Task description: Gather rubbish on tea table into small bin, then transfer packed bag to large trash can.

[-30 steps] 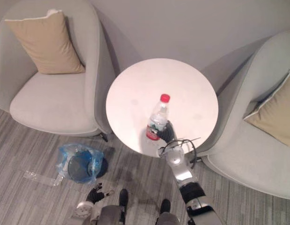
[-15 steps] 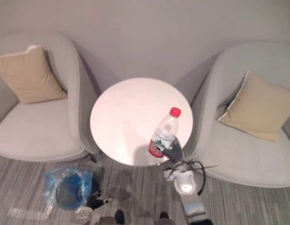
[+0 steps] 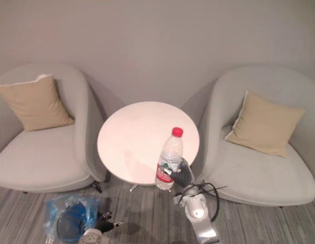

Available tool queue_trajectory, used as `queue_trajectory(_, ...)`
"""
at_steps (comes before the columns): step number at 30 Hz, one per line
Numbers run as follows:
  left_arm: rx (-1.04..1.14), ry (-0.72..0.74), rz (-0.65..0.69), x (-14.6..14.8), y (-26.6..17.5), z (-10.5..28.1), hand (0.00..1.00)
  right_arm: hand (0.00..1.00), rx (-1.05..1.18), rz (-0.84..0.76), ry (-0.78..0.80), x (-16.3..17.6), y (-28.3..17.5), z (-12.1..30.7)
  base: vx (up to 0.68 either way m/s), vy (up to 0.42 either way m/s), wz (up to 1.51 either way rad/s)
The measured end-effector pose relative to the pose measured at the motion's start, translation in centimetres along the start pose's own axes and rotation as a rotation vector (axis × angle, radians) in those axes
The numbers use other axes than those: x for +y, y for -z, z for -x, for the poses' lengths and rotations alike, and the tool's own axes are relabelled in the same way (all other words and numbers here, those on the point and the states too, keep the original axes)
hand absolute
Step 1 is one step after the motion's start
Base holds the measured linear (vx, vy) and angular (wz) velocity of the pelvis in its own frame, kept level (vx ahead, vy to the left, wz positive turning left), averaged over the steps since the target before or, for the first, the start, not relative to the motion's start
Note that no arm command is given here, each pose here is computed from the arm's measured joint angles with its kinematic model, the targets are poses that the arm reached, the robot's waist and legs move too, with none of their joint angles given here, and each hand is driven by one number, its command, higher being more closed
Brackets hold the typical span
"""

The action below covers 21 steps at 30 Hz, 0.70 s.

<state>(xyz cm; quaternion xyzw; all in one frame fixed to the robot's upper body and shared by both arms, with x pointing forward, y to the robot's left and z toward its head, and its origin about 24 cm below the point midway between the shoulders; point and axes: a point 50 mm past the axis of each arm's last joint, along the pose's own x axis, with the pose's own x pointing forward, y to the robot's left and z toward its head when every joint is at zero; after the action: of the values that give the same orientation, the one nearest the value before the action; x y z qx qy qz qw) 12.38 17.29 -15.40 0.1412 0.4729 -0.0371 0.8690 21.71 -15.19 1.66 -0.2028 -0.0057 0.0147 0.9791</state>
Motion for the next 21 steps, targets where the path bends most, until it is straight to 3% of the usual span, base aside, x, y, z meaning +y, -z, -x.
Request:
queue_trajectory(9, -0.031, 0.018, 0.053, -1.1, -1.1, -0.2, 0.0, 1.0, -0.058, 0.003, 0.05, -0.8, -1.4, -1.8, -0.19, -0.073, 0.81)
queue_trajectory(15, -0.056, 0.029, -0.015, -1.3, -1.6, -0.2, 0.0, 1.0, -0.039, 0.035, 0.128, -2.8, -0.9, -1.9, -0.06, 0.085, 0.91)
queue_trajectory(21, -0.068, 0.036, -0.097, -1.1, -1.9, -0.3, 0.0, 1.0, 0.021, -0.033, 0.105, -0.7, -0.1, -1.9, -0.01, 0.086, 0.42)
